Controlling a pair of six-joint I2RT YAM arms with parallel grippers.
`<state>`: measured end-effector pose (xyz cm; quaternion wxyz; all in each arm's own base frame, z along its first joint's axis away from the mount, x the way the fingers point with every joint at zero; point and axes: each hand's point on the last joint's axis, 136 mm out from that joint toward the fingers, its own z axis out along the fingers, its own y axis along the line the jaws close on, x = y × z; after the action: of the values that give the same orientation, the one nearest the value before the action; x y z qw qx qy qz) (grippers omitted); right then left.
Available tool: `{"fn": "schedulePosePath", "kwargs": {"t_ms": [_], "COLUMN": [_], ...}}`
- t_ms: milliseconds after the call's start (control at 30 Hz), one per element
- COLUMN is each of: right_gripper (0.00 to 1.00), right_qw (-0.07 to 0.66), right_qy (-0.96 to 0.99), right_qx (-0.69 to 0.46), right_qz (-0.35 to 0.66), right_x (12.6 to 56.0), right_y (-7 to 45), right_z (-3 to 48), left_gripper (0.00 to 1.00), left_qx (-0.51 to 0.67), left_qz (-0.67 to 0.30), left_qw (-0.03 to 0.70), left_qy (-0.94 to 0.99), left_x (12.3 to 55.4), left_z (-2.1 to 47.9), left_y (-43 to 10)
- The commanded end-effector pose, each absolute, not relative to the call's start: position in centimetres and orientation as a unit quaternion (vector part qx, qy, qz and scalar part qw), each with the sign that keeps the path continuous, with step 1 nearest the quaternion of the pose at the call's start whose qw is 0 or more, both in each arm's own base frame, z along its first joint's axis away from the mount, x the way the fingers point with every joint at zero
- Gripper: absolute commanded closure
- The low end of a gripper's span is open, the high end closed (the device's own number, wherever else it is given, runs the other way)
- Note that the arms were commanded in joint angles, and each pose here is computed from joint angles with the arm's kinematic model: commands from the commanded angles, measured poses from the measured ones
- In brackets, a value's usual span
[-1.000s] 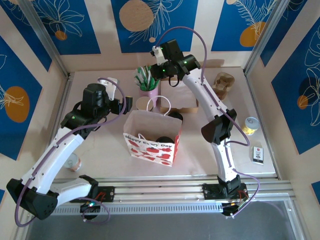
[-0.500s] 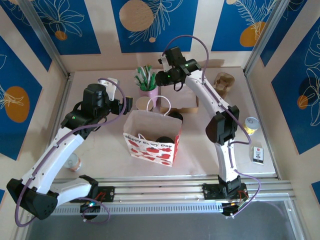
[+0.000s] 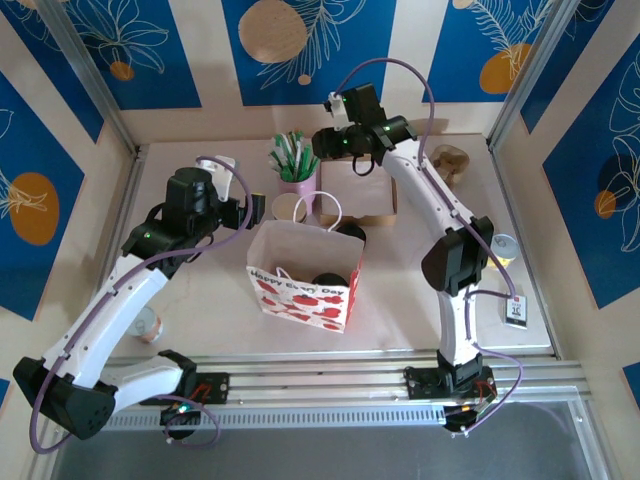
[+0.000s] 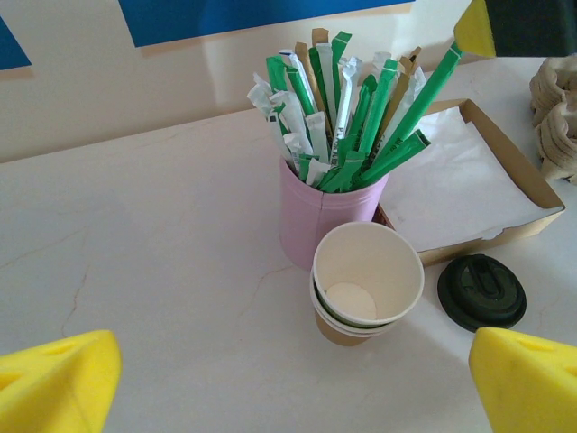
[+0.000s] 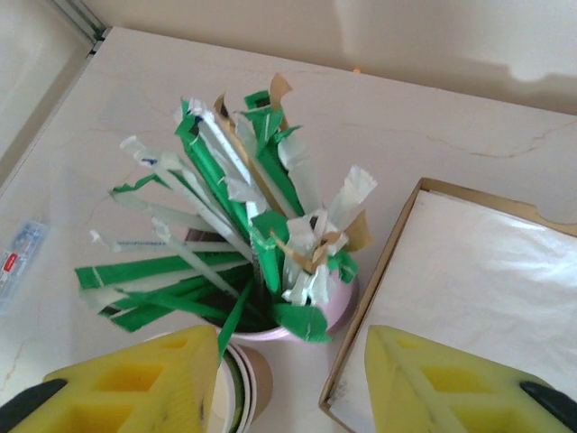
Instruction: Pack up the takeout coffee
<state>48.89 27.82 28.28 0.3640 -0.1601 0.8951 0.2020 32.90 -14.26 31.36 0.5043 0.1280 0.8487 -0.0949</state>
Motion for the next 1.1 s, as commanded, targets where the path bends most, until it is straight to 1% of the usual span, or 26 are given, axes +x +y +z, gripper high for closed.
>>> {"fn": "schedulePosePath", "kwargs": {"t_ms": [0,300,500,567,633,900,1067], "right_gripper": [0.54,0.61,0.74,0.81,0.84,1.00,1.00], "right_qw": [0.351,0.331,0.333,0.337,0.339,0.366,0.387], "right_qy": [0.900,0.906,0.905,0.904,0.904,0.896,0.890], "right_qx": [-0.154,-0.158,-0.158,-0.159,-0.160,-0.184,-0.175], "right_qz": [0.207,0.213,0.212,0.211,0.206,0.170,0.168], "right_x": [49.3,49.4,49.5,49.6,49.6,48.1,46.3], "right_y": [28.0,28.9,29.1,29.1,29.0,28.5,27.2], "right_z": [27.7,26.1,26.3,26.6,26.8,29.7,33.2], "left_gripper": [0.02,0.02,0.01,0.02,0.01,0.01,0.01], "left_qx": [0.135,0.136,0.136,0.136,0.136,0.136,0.135], "left_qz": [-0.088,-0.089,-0.088,-0.088,-0.087,-0.087,-0.087], "left_qw": [0.514,0.514,0.514,0.513,0.514,0.512,0.513], "left_qy": [0.843,0.842,0.843,0.843,0.842,0.844,0.843], "left_x": [33.0,33.1,33.1,33.1,33.1,33.1,33.1], "left_z": [31.6,31.6,31.5,31.5,31.5,31.3,31.2], "left_y": [-14.0,-14.1,-14.1,-14.1,-14.0,-14.0,-14.0]}}
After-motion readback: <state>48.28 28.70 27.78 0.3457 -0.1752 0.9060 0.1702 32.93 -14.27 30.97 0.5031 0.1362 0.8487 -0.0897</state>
